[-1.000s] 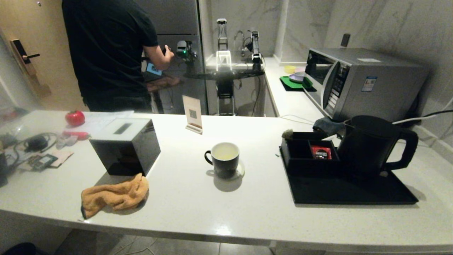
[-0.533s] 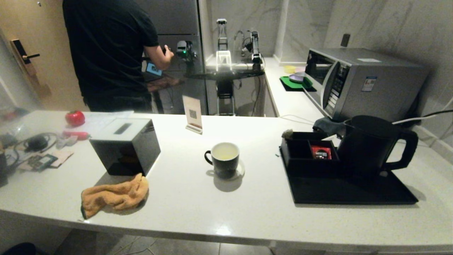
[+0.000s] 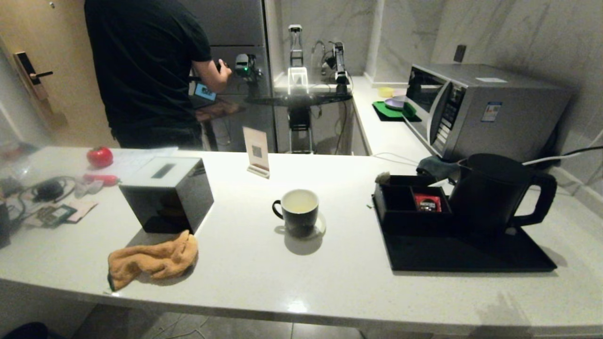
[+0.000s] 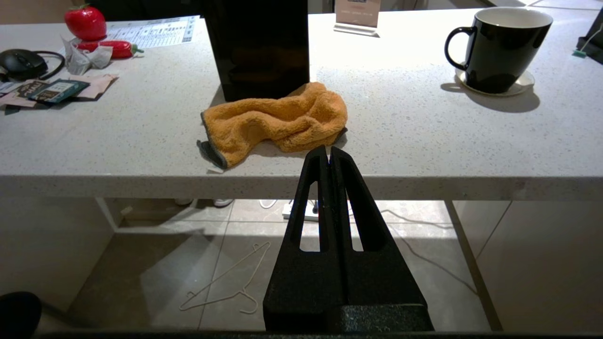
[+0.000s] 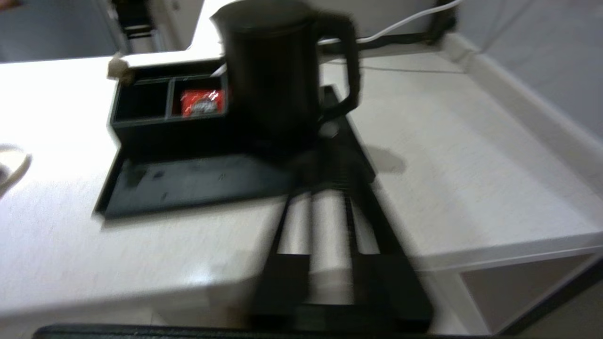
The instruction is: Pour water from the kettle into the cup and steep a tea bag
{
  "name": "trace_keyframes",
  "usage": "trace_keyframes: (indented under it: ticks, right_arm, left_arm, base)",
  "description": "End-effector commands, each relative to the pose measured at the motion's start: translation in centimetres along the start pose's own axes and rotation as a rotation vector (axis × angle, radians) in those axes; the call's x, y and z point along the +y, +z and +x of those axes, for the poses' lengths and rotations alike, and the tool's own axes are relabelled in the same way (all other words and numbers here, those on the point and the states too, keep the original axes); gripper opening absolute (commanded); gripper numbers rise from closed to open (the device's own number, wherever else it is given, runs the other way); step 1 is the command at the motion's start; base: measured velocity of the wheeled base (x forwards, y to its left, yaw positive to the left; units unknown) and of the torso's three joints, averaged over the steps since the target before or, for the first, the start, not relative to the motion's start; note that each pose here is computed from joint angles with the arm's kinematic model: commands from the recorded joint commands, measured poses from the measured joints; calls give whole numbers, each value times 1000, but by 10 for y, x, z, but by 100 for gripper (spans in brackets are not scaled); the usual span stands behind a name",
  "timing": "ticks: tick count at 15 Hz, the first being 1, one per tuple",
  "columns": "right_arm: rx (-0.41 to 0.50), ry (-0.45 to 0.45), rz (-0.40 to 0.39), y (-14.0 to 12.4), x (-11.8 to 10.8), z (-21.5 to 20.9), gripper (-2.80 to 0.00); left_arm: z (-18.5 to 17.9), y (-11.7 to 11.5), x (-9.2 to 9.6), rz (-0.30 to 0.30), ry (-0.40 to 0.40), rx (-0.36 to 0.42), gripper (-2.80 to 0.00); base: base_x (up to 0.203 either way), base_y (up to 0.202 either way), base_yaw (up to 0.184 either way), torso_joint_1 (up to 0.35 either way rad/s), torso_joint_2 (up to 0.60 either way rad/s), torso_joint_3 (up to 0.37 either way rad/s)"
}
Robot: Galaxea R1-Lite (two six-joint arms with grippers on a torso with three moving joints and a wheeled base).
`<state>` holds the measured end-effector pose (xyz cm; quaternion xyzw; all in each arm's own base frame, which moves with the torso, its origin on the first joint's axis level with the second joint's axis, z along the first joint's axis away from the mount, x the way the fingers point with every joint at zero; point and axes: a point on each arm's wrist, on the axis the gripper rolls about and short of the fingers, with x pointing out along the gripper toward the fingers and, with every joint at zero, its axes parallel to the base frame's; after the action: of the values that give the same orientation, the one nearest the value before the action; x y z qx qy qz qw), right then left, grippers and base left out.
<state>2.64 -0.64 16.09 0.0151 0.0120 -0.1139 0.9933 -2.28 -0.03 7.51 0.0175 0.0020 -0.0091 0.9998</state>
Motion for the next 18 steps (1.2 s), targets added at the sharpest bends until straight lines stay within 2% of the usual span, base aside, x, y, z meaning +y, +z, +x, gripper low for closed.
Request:
trace_keyframes:
  ticks: [1, 3, 5, 11, 14, 18]
  right_arm:
    - [65, -46, -1, 13, -4, 22, 0]
    - [82, -70, -49, 20, -8, 33, 0]
    - [110, -52, -72, 17, -9, 38, 0]
    - [247, -65, -57, -17, -13, 49, 0]
    - [297, -65, -47, -21, -18, 71, 0]
    - [284, -66, -50, -21, -29, 119, 0]
  left_arm:
    - [0, 0, 0, 0, 0, 0, -280]
    - [0, 0, 0, 0, 0, 0, -280]
    - [0, 0, 0, 0, 0, 0, -280]
    - [0, 0, 0, 0, 0, -1, -280]
    - [0, 0, 0, 0, 0, -1, -280]
    - [0, 0, 0, 0, 0, -1, -280]
  base:
    - [0, 0, 0, 0, 0, 0]
    - [0, 0, 0, 0, 0, 0]
    - [0, 0, 0, 0, 0, 0]
    - [0, 0, 0, 0, 0, 0]
    - [0, 0, 0, 0, 0, 0]
    - [0, 0, 0, 0, 0, 0]
